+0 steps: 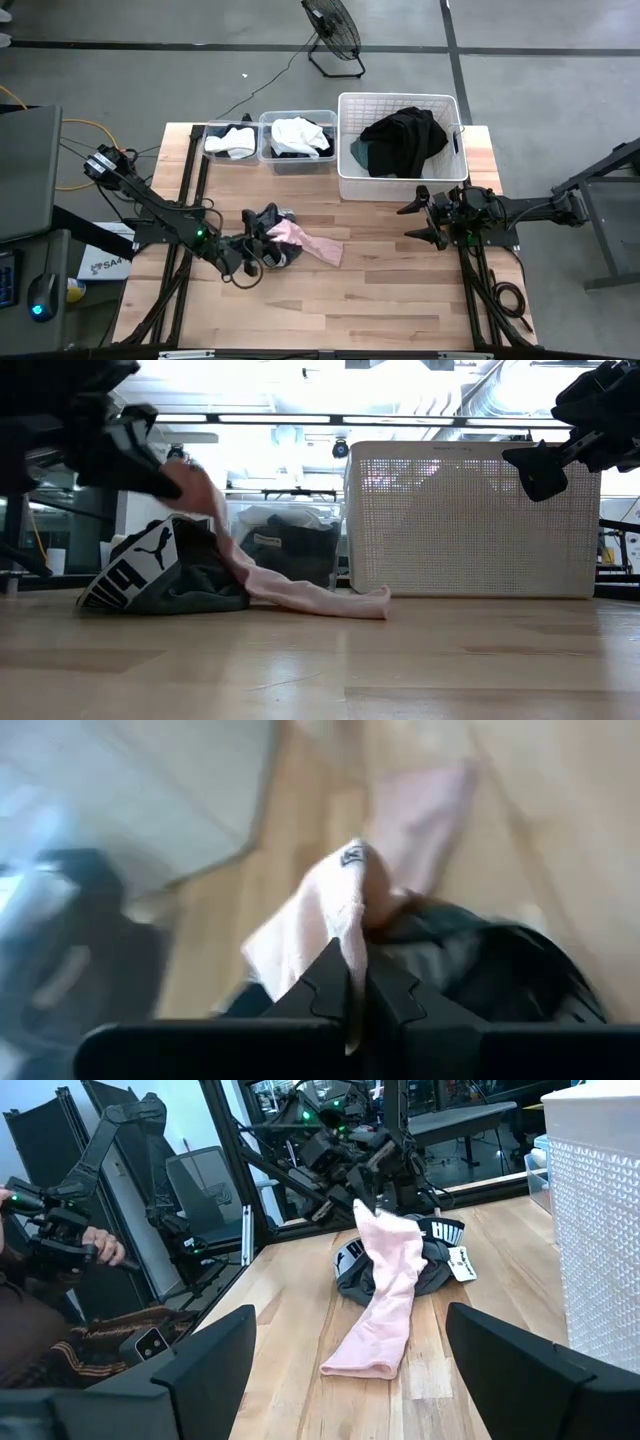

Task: Pick & Place Cloths
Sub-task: Put the pink sock into the left transparent bin

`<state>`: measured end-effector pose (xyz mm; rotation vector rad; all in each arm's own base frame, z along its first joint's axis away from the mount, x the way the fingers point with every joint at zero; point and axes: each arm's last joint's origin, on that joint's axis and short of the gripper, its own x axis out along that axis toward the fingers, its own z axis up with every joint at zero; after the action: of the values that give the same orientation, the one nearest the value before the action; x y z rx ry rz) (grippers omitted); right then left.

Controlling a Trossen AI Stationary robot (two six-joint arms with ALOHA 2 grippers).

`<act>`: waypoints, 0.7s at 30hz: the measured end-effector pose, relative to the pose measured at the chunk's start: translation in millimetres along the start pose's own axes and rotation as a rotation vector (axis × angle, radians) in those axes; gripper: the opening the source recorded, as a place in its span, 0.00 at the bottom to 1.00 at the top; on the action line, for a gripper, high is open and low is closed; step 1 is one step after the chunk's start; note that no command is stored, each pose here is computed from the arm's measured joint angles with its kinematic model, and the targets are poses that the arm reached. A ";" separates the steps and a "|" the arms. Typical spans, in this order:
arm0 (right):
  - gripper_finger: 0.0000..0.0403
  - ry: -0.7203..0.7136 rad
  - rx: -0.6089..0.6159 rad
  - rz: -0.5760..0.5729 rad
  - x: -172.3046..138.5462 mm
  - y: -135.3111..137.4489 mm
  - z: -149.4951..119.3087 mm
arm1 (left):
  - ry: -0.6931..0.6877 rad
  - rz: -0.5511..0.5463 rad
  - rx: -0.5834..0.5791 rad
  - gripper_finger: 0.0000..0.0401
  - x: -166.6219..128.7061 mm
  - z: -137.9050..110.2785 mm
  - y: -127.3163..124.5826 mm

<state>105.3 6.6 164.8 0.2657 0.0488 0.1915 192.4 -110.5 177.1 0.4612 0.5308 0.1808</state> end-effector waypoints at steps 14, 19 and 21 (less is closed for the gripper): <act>0.79 0.000 0.000 0.000 0.0 0.0 0.0 | 0.002 0.755 0.000 0.00 -28.5 51.2 41.9; 0.79 0.001 0.000 0.000 0.0 0.0 -0.1 | 0.042 0.796 0.024 0.00 -42.4 77.7 68.0; 0.79 0.001 0.000 0.000 0.0 0.0 -0.1 | 0.064 0.822 0.014 0.00 -45.9 84.3 81.8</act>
<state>105.3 6.6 164.7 0.2657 0.0494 0.1914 193.7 -83.0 300.2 0.6702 0.3787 0.9815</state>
